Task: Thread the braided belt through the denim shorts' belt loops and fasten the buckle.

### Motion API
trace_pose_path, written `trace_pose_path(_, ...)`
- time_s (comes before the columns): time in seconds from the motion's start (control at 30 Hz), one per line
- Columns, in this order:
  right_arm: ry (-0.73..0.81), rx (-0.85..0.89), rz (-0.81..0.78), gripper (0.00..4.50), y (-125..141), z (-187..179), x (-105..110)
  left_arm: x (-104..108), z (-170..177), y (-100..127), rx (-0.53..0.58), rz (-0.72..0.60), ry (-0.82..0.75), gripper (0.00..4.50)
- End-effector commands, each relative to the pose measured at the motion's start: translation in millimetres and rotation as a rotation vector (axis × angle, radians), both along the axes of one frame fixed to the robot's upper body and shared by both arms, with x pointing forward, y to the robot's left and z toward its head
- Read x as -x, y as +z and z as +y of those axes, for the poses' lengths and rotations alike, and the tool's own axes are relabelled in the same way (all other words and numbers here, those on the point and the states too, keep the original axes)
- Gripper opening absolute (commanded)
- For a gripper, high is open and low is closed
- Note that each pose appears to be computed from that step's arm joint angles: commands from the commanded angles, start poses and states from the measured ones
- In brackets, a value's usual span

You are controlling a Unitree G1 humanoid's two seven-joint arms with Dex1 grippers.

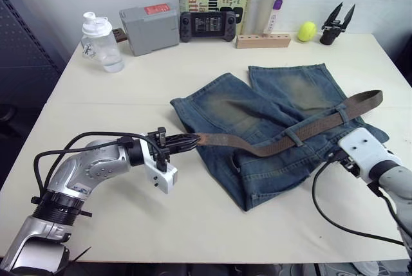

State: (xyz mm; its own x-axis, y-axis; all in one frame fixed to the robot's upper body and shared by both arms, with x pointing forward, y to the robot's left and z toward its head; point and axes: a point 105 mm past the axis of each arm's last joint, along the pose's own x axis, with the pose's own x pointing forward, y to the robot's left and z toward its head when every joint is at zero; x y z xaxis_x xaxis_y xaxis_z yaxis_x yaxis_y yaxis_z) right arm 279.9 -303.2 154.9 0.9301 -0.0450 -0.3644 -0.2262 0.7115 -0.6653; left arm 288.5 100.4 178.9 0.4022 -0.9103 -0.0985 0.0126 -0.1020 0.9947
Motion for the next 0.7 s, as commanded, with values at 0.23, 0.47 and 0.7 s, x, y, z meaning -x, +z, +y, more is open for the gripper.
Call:
trace_pose_path(0.23, 0.334, -0.651, 0.182, 4.46, 55.6, 82.6, 34.0, 1.0, -7.2, 13.5, 0.036, -0.049, -0.039, 0.00)
trace_pose_path(0.47, 0.731, -1.230, 0.386, 4.46, 30.9, 172.0, 66.6, 1.7, -9.9, 15.8, 0.035, -0.074, -0.052, 0.00)
trace_pose_path(0.7, 0.521, -1.697, 0.359, 4.46, 11.0, 224.0, 56.2, 5.8, -16.4, 16.3, 0.030, -0.090, -0.079, 0.00)
